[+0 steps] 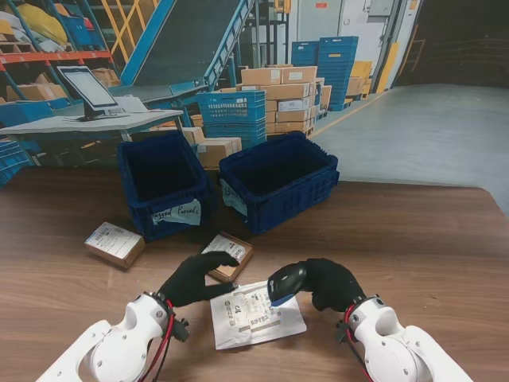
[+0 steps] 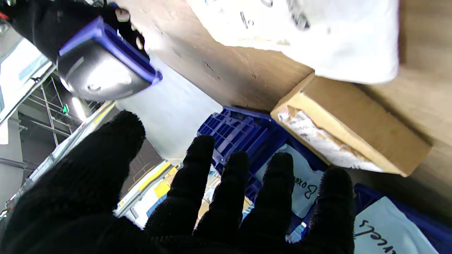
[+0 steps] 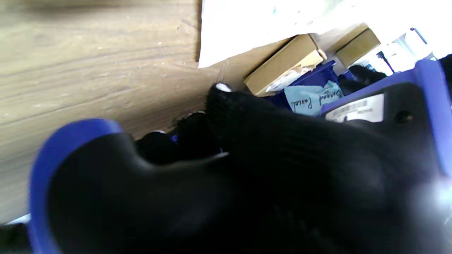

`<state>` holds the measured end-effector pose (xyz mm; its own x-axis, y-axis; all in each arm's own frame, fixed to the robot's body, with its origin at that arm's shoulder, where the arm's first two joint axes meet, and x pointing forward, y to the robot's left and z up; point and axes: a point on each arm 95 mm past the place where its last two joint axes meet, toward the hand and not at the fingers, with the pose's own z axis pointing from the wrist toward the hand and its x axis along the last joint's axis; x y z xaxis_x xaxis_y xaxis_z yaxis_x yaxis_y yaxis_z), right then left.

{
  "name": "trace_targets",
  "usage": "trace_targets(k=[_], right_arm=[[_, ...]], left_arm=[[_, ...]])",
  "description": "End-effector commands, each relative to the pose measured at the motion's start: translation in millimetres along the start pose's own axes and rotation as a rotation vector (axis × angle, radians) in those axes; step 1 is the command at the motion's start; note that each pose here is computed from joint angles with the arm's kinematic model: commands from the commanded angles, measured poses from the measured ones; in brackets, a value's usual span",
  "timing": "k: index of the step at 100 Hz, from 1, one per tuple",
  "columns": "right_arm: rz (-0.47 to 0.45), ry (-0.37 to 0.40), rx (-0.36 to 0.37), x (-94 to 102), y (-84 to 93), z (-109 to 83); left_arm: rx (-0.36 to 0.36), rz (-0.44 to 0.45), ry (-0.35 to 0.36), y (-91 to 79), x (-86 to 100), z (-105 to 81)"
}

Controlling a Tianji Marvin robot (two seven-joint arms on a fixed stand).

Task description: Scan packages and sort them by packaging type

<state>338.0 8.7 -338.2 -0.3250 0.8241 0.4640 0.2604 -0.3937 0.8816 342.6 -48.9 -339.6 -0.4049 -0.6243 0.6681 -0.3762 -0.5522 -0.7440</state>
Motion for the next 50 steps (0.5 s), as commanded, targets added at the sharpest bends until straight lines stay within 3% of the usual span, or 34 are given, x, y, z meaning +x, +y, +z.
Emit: trace_targets(k=[1, 28, 50], right_arm=[[0.02, -0.008, -0.007, 6.4, 1.0, -2.8], [0.054, -0.081, -0.087, 12.9, 19.2, -7.8], [0.075, -0.112, -0.119, 14.8, 27.3, -6.9]], left_arm=[[-0.062, -0.005, -0.001, 14.1, -0.4, -9.7], [-0.159, 0.026, -0.003, 30.1, -12.1, -28.0], [-0.212, 0.127, -0.024, 42.2, -21.5, -35.7]])
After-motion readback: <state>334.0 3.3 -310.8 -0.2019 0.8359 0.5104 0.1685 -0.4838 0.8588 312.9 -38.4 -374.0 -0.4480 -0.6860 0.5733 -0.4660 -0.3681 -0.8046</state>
